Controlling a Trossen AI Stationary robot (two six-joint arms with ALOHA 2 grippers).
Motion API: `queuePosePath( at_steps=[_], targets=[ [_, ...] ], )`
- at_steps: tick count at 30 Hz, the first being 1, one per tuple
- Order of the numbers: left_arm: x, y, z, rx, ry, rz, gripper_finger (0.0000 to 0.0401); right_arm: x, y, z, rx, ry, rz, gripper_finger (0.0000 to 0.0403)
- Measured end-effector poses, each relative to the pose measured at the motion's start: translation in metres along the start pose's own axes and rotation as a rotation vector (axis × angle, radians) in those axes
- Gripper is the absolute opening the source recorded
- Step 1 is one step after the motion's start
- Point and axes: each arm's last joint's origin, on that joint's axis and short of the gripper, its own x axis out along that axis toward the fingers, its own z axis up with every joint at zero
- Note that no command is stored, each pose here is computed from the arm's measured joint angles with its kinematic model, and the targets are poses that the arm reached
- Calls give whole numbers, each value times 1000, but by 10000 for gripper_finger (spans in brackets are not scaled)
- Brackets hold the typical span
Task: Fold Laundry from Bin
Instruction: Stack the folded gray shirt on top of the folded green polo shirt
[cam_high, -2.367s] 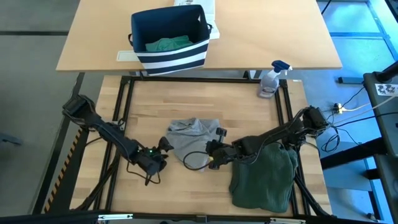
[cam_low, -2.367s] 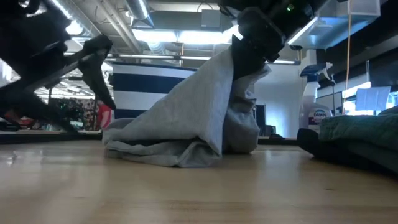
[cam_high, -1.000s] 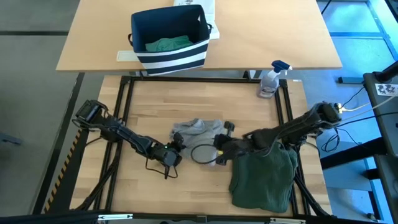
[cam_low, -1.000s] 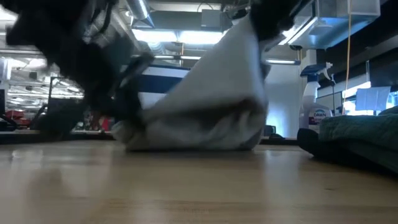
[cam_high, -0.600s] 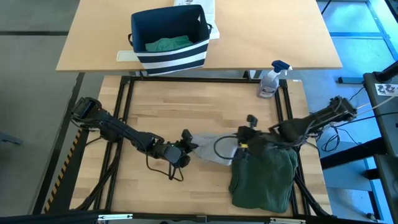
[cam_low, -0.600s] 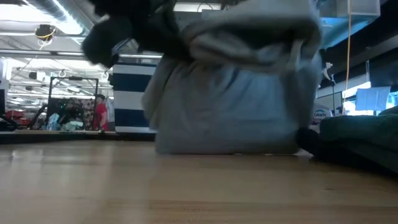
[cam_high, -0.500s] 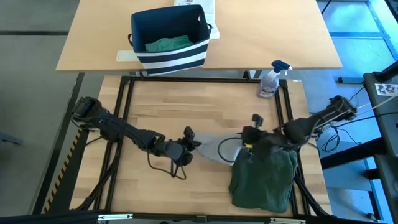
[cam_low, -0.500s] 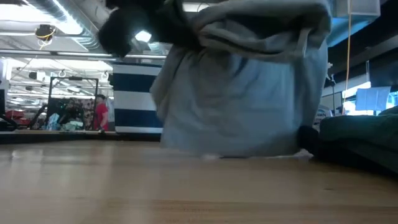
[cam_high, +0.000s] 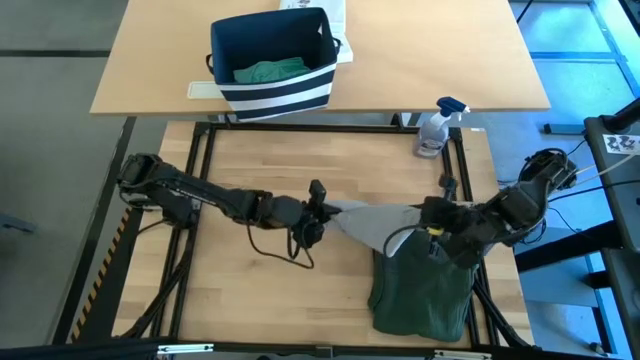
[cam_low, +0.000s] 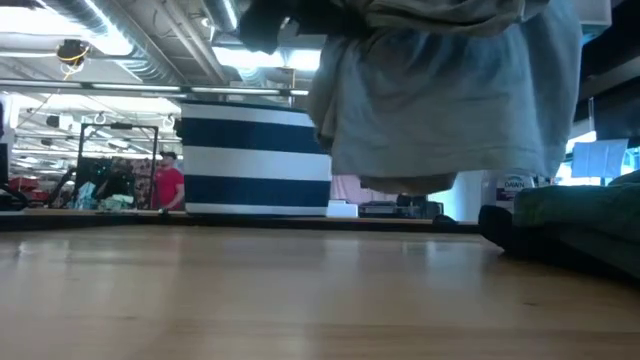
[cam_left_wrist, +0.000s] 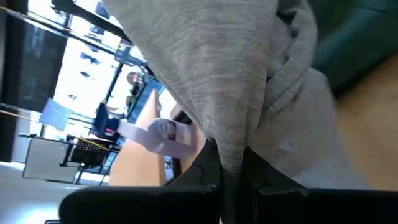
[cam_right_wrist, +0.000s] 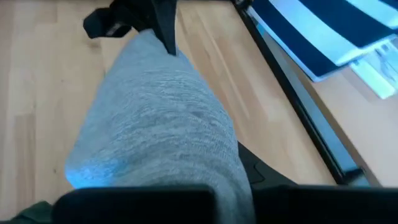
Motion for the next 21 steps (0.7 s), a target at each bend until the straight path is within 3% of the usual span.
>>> queuePosePath(
  at_steps=[7, 14, 21],
  targets=[
    [18, 16, -15, -46, -45, 25, 4, -8, -15, -6, 49, 81, -77, 5],
    [44, 6, -23, -49, -85, -43, 4, 3, -14, -20, 70, 80, -131, 5],
    [71, 10, -5, -59, -140, -55, 4, 9, -9, -64, 120, 54, -22, 5]
  ],
)
